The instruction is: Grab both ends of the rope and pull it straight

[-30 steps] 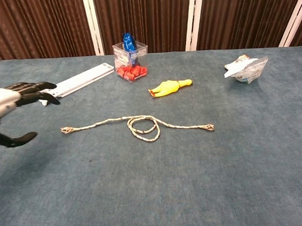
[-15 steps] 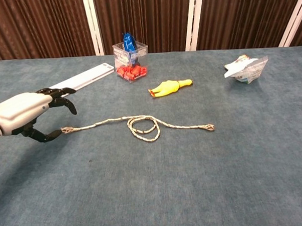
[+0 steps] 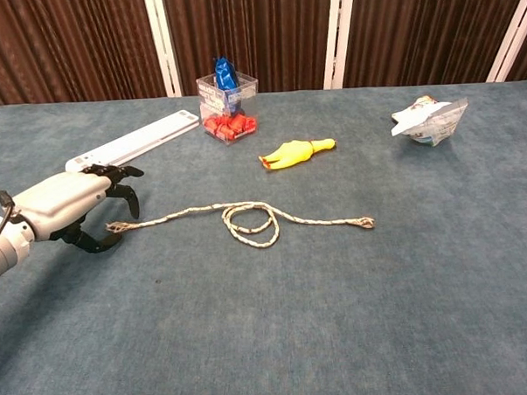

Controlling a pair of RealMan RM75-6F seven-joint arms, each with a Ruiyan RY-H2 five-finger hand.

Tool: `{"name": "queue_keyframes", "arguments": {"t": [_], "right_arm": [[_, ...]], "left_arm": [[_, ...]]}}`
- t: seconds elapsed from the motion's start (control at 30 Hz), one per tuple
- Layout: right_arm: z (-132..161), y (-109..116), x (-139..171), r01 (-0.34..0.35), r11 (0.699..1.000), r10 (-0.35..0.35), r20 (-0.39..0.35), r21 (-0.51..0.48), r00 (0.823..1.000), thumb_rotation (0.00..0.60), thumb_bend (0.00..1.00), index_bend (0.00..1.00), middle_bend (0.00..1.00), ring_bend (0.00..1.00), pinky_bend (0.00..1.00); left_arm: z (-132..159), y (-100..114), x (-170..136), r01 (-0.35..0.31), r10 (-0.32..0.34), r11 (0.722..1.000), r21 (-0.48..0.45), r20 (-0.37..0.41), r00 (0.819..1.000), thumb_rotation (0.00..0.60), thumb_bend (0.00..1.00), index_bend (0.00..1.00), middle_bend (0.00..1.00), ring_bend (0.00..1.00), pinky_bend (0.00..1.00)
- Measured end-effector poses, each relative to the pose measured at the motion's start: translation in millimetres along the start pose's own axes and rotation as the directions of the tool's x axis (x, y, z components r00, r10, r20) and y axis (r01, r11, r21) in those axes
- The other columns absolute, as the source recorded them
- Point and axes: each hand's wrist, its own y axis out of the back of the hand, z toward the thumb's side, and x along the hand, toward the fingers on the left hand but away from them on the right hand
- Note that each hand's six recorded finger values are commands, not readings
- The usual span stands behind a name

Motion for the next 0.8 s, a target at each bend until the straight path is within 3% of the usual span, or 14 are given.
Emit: {"name": "queue_keyframes", "arguments": {"t": [0.57,0.8], "right_arm": [[2.6,-6.1,-1.5,-0.019,1.000,0.019,-0.004,0.013,1.000,0.600,0.23,0.00,0.00,0.00,0.00],[15.7,-8.1,-8.9,-0.022,0.999,0.023,-0.049,0.024,0.999,0.600,0.23,0.00,0.00,0.00,0.00]], "left_arm": [[-1.2,-2.6,5.4,-0.029,0.029,1.000,0.002,-0.017,0.999,0.600,0.41,0.61,0.11,0.00,0.09],[-4.0,2.4,4.2,-0.046,0.046,0.999,-0.008,-0.014,0.999,0.600,0.41,0.68,0.14,0.00,0.10]]}}
